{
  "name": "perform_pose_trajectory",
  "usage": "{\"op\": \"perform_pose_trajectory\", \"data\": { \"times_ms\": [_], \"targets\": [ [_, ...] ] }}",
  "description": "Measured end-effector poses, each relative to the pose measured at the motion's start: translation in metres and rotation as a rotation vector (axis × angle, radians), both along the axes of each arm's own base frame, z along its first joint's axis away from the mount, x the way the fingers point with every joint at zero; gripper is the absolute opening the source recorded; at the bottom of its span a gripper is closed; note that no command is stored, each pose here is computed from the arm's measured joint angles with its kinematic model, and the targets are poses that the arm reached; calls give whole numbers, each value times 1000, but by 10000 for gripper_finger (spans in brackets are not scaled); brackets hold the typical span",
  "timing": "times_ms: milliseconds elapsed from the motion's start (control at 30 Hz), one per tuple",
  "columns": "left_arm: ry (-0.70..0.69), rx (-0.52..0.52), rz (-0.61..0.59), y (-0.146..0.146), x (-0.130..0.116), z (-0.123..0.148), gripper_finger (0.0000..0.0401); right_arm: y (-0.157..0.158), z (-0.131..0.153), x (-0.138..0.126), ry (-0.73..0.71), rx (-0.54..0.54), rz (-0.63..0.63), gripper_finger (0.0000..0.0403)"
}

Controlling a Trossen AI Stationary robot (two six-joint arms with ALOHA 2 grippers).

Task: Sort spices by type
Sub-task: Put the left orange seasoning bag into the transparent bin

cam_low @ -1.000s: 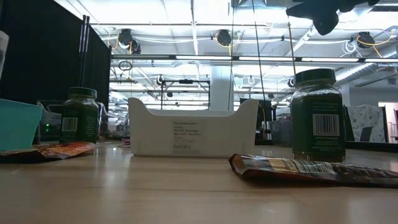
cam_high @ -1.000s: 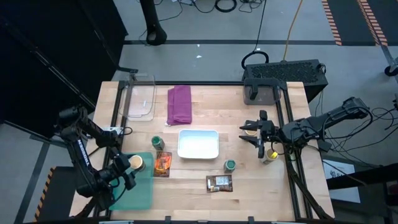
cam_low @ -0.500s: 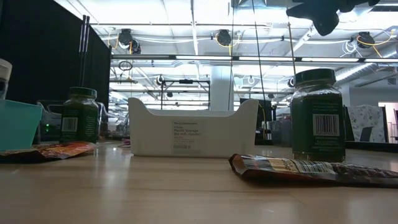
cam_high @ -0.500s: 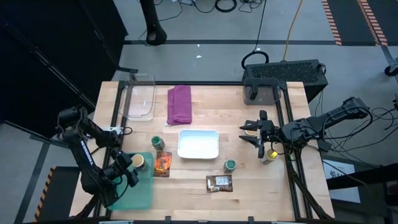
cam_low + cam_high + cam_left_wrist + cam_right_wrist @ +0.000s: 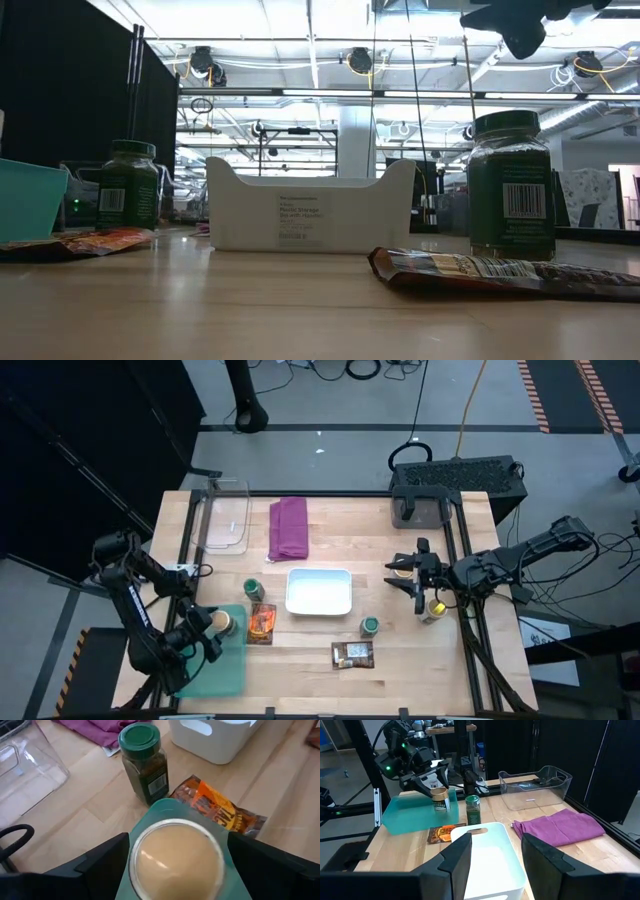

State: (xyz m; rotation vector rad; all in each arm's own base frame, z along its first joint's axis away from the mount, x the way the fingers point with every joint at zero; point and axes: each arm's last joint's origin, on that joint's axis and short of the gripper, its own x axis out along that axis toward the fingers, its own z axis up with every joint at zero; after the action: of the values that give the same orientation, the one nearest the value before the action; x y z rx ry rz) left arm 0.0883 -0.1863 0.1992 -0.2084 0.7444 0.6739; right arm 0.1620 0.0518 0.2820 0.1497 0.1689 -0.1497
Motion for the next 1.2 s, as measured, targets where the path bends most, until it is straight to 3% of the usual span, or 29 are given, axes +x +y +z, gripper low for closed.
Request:
{"op": "perform_pose_trajectory", "data": {
  "times_ms": [267,433,700,1000,1200],
  "targets": [
    [-10,15,-3,-8,4,36,344,0,0,0,0,-1,-4,155],
    [-138,54,-69,-12,20,54,344,0,0,0,-1,-1,-8,155],
    [-293,137,-159,-17,76,73,344,-1,0,0,2,-8,-26,155],
    [-252,205,-303,-11,138,84,345,-2,-3,-1,33,-45,-31,155],
    [-197,274,-284,10,157,85,345,-2,-6,-1,61,-56,-31,155]
  ]
}}
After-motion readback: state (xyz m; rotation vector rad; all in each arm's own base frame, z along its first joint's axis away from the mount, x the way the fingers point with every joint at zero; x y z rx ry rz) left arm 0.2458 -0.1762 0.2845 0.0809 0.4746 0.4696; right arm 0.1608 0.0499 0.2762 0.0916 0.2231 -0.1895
